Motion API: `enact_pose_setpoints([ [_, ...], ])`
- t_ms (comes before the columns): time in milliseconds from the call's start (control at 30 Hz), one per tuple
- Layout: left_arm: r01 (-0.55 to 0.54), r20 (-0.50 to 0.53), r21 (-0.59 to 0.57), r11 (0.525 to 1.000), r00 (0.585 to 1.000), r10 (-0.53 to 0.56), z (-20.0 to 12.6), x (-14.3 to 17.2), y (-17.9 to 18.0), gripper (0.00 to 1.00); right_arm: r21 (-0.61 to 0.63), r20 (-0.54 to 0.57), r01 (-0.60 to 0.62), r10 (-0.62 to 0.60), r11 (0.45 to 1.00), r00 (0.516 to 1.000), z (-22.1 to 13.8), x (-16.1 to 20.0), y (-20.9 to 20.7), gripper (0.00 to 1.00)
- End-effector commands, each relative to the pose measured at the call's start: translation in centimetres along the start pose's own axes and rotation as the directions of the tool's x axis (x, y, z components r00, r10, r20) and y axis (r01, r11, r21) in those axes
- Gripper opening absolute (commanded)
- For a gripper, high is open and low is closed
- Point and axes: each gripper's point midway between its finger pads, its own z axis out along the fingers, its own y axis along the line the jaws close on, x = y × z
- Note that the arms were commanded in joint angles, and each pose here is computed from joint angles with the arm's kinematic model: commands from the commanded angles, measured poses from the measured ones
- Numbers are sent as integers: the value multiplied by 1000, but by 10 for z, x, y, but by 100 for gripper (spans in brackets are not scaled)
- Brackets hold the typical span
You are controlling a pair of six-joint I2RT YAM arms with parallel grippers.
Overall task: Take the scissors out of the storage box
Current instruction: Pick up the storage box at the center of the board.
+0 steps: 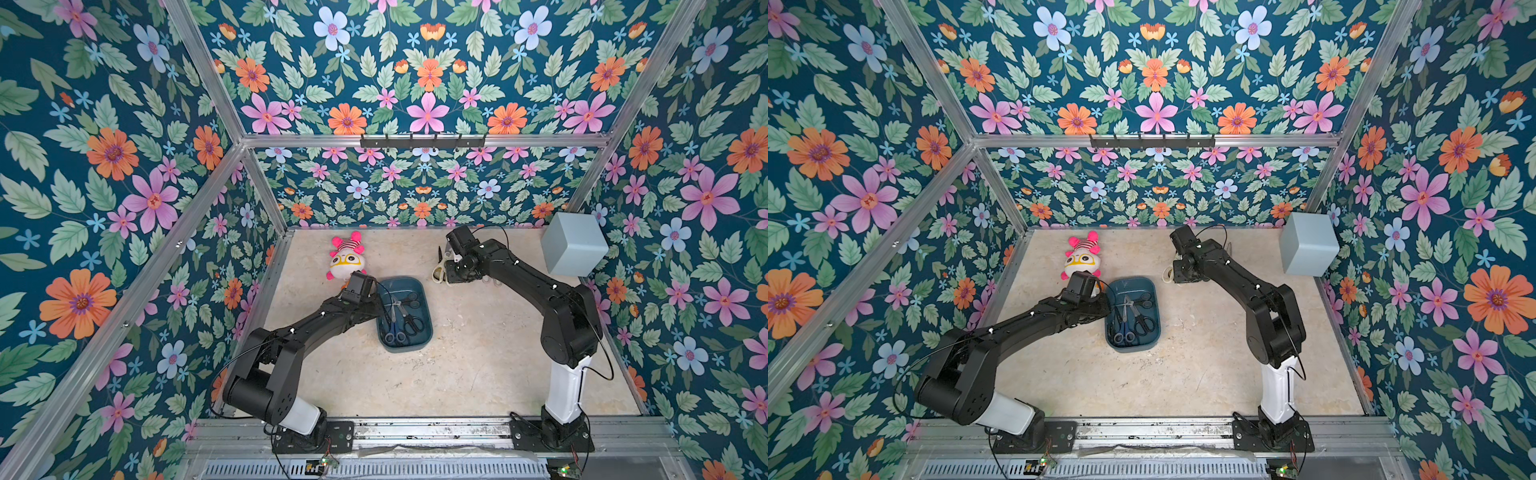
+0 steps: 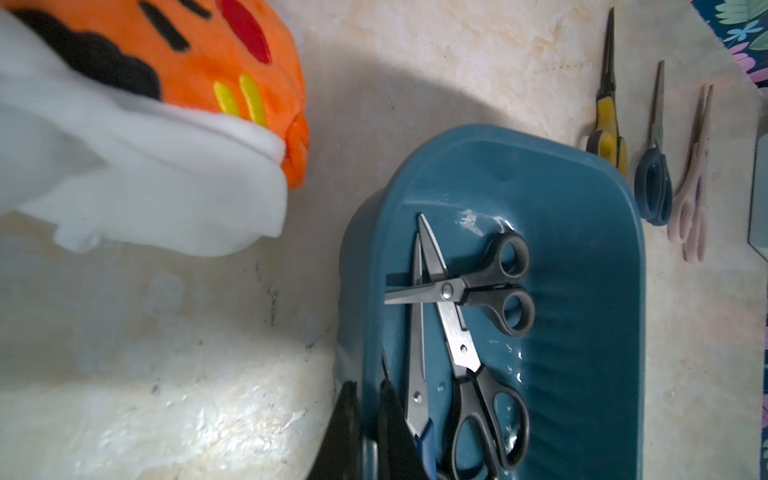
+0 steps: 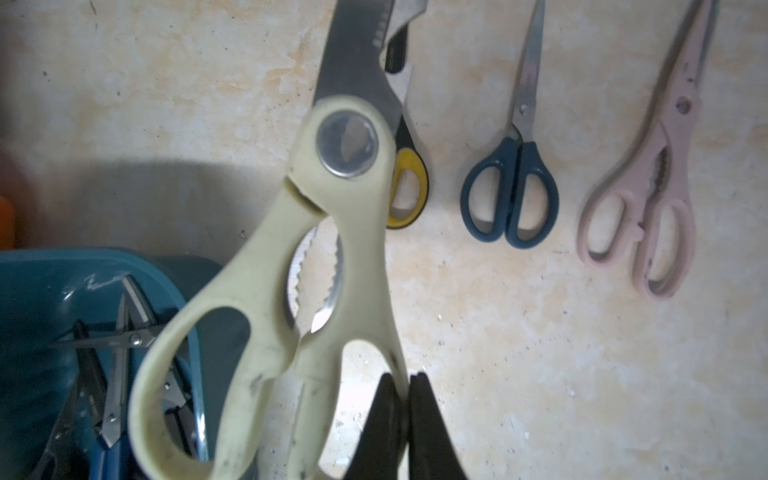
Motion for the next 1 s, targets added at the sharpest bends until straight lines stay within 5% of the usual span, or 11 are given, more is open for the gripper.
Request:
enact_pose_setpoints([
  [0, -36, 31, -38, 999, 999, 37, -9, -7, 5, 0, -20, 7, 40, -40, 999, 999, 10, -12, 9, 0],
  [367, -43, 95, -136, 990, 994, 56, -25, -7, 33, 0, -71, -23, 96, -97, 993, 995, 53, -43, 42, 0],
  [967, -9, 213, -188, 982, 976, 50, -50, -15, 52, 0, -82, -87, 76, -83, 994, 993, 113, -29, 70, 0],
])
